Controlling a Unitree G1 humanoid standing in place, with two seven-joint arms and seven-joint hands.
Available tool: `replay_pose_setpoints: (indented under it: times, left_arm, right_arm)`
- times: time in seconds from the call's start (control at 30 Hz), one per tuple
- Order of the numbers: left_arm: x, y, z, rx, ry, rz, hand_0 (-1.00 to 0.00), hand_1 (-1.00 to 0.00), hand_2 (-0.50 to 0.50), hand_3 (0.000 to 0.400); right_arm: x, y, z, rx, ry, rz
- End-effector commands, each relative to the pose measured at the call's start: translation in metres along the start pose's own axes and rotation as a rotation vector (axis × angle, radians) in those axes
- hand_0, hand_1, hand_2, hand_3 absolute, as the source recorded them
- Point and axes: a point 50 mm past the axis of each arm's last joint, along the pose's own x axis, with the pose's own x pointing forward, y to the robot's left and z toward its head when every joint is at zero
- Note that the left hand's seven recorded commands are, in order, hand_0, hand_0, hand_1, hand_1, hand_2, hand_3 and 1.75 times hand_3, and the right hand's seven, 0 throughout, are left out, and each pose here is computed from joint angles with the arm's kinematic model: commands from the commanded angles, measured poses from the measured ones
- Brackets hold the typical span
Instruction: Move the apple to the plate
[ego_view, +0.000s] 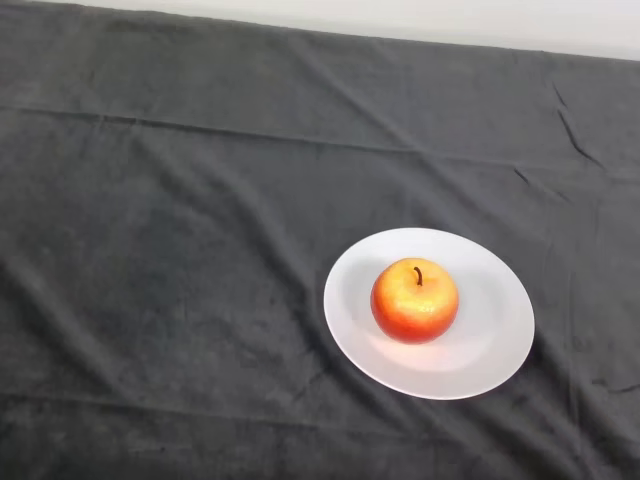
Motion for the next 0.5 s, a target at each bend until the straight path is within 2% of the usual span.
replay_pose_setpoints:
  times: [0.03, 0.5]
  left_arm:
    - [0.0043, -0.0015, 0.0036, -0.015, -0.017, 0.016, 0.0, 0.0, 0.0, 0.0]
    - [0.0034, -0.0021, 0.0027, -0.017, -0.013, 0.02, 0.0, 0.0, 0.0, 0.0]
  right_arm:
    - [-0.059, -0.0234, -0.0455, -0.08, 0.236, -0.01]
    - [-0.059, -0.0234, -0.0455, -0.08, 0.236, -0.01]
